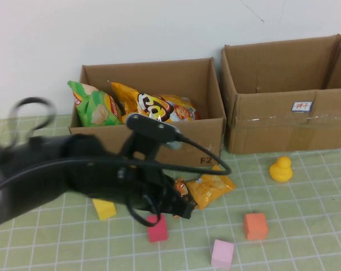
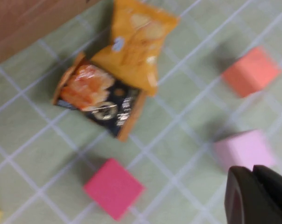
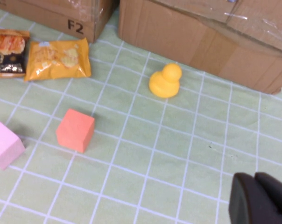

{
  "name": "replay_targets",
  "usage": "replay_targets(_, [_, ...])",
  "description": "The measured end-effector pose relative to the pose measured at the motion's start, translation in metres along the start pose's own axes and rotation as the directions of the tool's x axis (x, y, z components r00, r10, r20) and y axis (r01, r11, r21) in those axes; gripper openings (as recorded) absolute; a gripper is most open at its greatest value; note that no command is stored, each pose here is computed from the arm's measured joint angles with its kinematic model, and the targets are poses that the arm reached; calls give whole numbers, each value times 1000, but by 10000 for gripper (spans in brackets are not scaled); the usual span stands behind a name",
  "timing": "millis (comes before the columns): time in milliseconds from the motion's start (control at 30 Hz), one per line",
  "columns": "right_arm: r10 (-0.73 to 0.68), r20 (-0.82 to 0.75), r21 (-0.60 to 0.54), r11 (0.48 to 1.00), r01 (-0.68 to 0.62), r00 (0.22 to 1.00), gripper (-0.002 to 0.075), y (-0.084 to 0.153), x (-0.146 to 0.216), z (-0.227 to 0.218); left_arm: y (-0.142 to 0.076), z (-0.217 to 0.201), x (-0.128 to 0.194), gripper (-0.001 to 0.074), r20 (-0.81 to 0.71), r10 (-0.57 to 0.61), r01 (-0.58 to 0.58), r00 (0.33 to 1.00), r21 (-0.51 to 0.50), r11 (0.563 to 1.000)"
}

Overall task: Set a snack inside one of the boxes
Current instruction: Pick up the biscuit

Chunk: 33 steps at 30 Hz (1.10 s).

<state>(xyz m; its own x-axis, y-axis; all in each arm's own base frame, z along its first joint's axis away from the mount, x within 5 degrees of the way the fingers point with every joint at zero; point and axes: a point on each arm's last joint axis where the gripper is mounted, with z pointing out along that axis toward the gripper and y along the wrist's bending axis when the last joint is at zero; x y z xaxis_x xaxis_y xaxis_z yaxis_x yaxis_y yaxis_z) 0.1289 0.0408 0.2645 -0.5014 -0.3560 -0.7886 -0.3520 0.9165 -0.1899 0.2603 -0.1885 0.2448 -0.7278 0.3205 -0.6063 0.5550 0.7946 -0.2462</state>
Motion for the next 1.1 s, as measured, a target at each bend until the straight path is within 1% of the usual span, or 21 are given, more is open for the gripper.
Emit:
replay_targets(67, [5,4,-1,1000,-5,1000,-2,0,0,0,4,14,-4,-2,-49,34,-37,998,-50,998])
replay_targets(133, [6,8,-1,1000,-6,1000,-2,0,-1,0,9,29,-9,-2,-136,66,-79,989,-94,992])
replay_targets(233, [8,15,-3,1000,-8,1000,-2,0,0,1,18,49,-13,-2,-303,86,-131,949,-134,982])
replay_targets(300, [7,22,-7,1000,-7,1000,-2,1,1,2,22,63,-20,-2,-376,85,-149,923,-143,979])
replay_targets(400, [5,29,-12,1000,-5,1000,-2,2,3,3,25,81,-30,-2,-418,71,-145,906,-148,978])
replay_targets(533, [5,36,-14,1000,-4,999,-2,3,3,4,28,101,-45,6,-405,64,-140,912,-160,977])
replay_targets(600, [5,36,-14,1000,-4,999,-2,3,3,4,28,106,-51,53,-391,58,-133,919,-167,977])
replay_targets(667, [5,36,-14,1000,-4,999,-2,3,3,4,30,112,-54,135,-375,45,-120,926,-179,976])
replay_targets(800, [4,37,-16,1000,-4,999,-2,3,4,5,35,123,-56,383,-338,12,-94,941,-228,969])
replay_targets(867, [4,35,-16,1000,-3,999,-2,3,5,5,39,130,-54,484,-342,0,-90,940,-249,964])
replay_targets(933, [4,37,-16,1000,-3,999,-2,3,5,5,43,139,-50,535,-351,-15,-86,936,-269,959])
replay_targets(1100, [11,41,-17,1000,-10,999,-2,3,5,5,49,153,-42,566,-348,-73,-41,935,-309,950])
